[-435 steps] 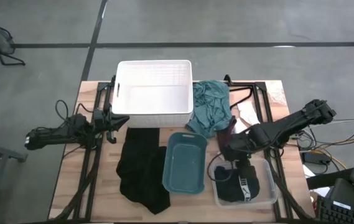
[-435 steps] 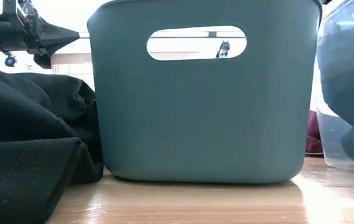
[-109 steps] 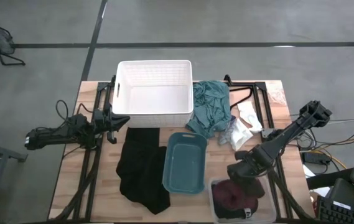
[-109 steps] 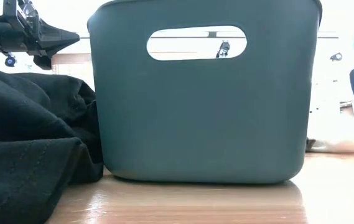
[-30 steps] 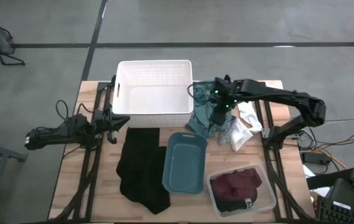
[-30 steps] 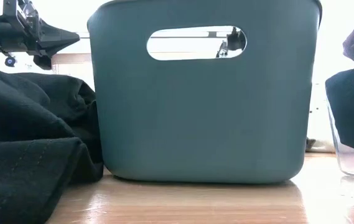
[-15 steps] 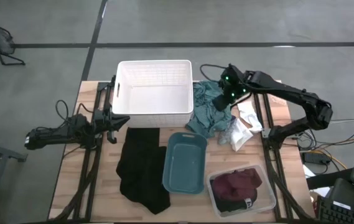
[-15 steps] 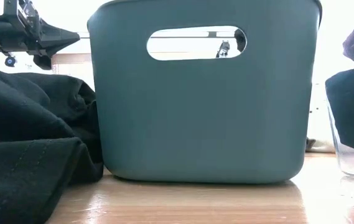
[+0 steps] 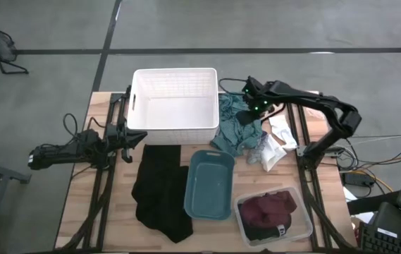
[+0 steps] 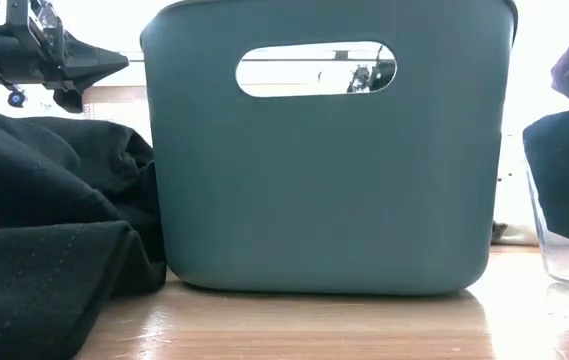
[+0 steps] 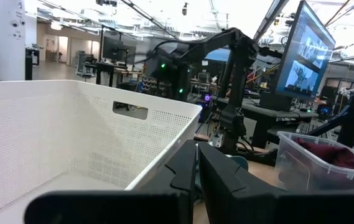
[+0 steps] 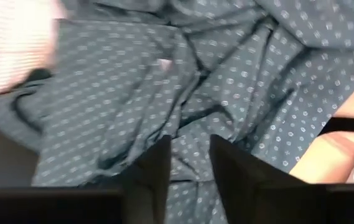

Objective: Pick & Place Cloths
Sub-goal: Put the green shirt into the white bin

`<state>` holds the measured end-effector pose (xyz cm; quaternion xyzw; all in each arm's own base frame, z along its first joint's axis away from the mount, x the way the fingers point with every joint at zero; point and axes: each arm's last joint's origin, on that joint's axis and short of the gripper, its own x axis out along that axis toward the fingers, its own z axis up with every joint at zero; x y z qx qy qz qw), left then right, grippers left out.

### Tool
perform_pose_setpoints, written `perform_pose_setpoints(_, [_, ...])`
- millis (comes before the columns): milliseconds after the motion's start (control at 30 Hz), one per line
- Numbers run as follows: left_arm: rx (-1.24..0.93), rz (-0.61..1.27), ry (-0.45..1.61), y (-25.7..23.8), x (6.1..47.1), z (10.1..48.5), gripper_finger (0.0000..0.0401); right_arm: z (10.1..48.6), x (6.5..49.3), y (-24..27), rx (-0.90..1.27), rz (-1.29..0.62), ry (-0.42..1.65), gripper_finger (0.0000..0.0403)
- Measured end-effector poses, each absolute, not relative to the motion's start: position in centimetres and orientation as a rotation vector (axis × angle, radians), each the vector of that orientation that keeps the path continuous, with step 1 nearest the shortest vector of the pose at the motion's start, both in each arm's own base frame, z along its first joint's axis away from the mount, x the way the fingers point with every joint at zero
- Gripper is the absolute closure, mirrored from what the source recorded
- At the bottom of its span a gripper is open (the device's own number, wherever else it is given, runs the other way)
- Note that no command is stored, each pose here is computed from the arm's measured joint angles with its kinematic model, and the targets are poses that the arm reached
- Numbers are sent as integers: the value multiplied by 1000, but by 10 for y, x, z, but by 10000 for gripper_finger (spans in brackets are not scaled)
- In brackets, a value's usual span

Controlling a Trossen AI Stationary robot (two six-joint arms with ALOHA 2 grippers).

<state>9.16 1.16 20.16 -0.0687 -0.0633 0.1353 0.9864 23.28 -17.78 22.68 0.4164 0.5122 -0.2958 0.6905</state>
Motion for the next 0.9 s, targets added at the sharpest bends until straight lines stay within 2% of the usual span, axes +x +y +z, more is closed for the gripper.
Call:
perform_pose_setpoints(167, [-138, 272, -127, 12, 92, 202, 378, 205, 239, -184, 978, -721, 1217, 209])
perform_pose_setpoints(267, [-138, 272, -127, 12, 92, 202, 378, 194, 240, -185, 990, -737, 1270, 172])
perform_pose_setpoints(500, [-139, 272, -128, 12, 92, 202, 378, 175, 243, -188, 1002, -756, 1346, 127])
perform_pose_setpoints(600, [-139, 272, -127, 12, 92, 202, 378, 167, 246, -190, 994, -745, 1363, 128])
perform_pose_setpoints(700, [-139, 272, -128, 12, 92, 202, 378, 160, 247, -192, 993, -739, 1382, 148])
perform_pose_setpoints(800, [-139, 272, -128, 12, 92, 202, 378, 157, 249, -193, 991, -733, 1382, 185])
perform_pose_setpoints(900, [-139, 272, -128, 12, 92, 202, 378, 158, 249, -193, 991, -727, 1374, 239])
